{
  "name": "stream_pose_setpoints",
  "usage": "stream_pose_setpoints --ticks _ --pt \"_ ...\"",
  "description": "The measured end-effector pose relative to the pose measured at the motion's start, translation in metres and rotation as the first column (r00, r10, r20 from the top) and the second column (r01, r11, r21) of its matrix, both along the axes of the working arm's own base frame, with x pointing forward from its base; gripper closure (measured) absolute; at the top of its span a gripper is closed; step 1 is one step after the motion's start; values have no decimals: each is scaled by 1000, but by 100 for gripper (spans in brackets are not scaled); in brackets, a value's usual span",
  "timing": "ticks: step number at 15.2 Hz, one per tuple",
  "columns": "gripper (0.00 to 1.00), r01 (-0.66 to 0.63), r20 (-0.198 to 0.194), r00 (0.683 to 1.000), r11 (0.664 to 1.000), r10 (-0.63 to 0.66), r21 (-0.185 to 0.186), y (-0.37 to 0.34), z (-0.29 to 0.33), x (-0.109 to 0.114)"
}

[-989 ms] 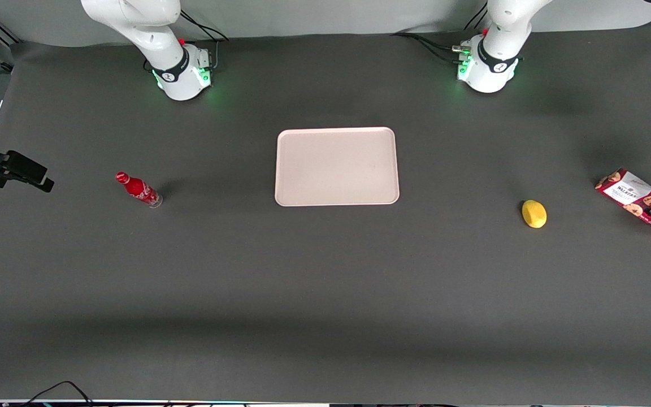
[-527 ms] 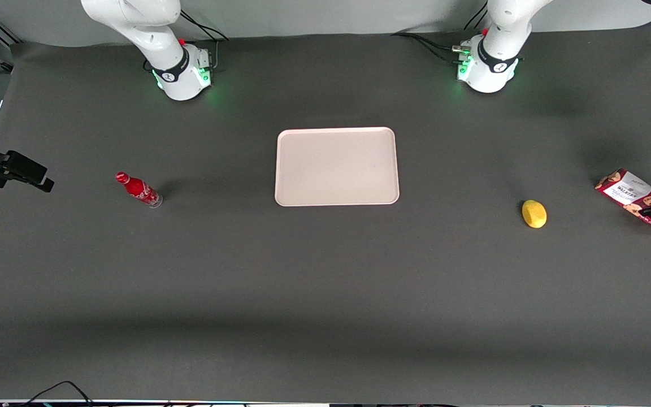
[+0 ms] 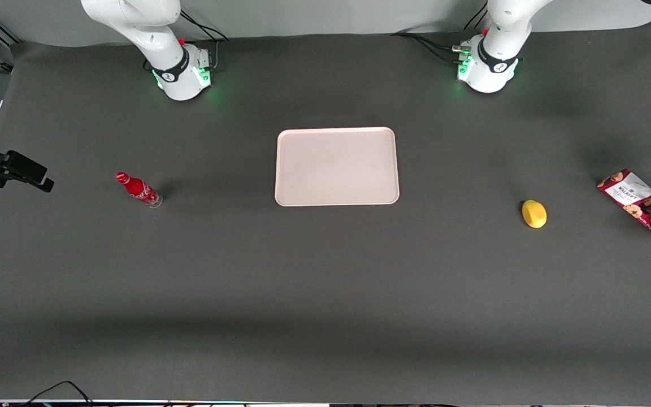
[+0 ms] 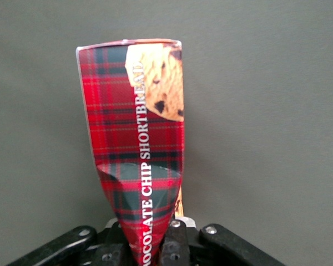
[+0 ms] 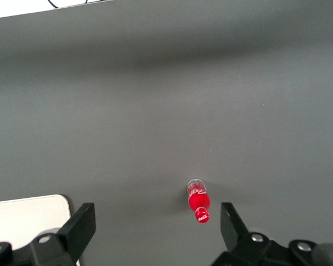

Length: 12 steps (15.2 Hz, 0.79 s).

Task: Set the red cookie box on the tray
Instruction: 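Lift the gripped shortbread box upright off the table with the left gripper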

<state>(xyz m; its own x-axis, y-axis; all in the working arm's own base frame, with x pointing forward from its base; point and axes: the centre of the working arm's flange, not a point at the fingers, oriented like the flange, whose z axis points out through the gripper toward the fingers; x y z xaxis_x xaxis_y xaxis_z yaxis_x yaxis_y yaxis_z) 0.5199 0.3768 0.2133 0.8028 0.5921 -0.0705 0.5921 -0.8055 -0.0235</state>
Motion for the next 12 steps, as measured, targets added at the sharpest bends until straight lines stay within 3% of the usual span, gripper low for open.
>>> stream_pose_setpoints --ticks 4,6,9,12 --pt "83 84 31 996 996 -84 17 -6 25 24" --pt "88 121 20 992 993 -121 9 -6 60 39" --pt "88 175 -10 985 985 -175 -11 -22 147 62" --pt "88 212 -9 977 977 -212 -4 -51 221 68"
